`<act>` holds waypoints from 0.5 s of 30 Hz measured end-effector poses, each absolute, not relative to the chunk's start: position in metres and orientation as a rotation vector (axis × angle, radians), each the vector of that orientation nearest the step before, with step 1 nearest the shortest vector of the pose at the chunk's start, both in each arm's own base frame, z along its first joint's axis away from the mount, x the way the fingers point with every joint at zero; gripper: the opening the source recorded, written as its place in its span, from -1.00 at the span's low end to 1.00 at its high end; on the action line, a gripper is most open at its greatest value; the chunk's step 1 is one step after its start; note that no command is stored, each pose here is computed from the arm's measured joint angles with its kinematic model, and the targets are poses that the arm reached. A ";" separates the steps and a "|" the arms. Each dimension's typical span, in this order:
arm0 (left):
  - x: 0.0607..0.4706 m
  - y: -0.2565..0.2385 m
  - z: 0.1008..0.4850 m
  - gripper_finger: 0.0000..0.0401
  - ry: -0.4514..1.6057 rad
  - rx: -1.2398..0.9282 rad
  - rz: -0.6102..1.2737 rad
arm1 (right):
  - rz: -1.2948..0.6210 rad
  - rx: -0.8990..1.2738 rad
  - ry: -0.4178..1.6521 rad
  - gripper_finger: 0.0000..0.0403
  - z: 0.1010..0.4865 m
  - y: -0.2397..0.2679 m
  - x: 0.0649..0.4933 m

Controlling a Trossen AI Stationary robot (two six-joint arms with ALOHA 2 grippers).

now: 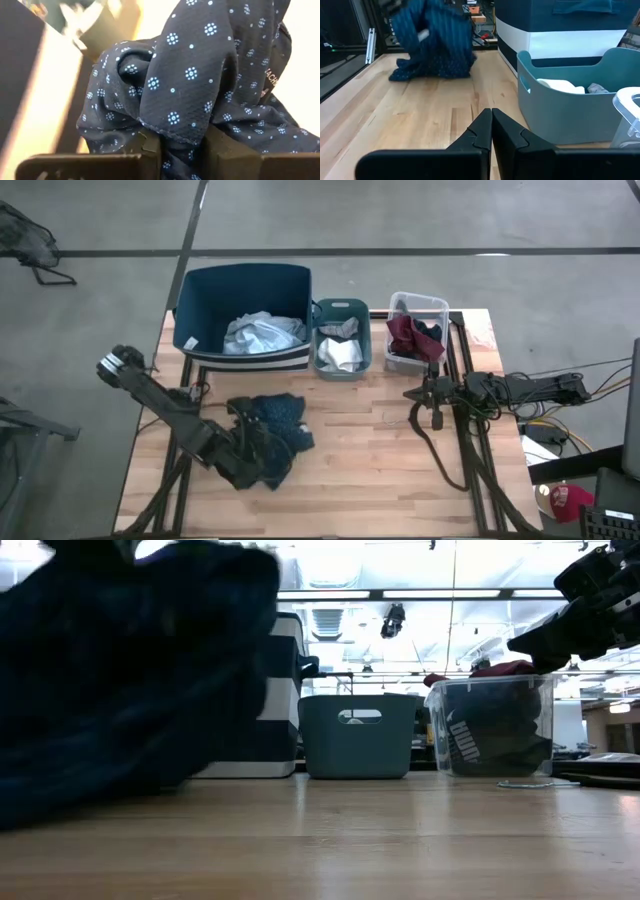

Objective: Pick & Place Cloths
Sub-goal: Put the dark blue polo shirt into the blue bin

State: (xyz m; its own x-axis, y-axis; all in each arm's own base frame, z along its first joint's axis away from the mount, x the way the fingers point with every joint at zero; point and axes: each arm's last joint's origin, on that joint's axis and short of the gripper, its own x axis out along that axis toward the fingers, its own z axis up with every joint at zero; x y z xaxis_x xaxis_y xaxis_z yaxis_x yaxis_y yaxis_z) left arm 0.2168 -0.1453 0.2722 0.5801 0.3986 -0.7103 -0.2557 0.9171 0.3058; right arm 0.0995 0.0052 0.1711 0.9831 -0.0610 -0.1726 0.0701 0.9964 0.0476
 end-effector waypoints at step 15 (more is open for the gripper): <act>0.211 -0.105 0.439 -0.66 0.408 0.499 0.730 | -0.066 0.054 0.172 -0.96 0.171 0.005 0.099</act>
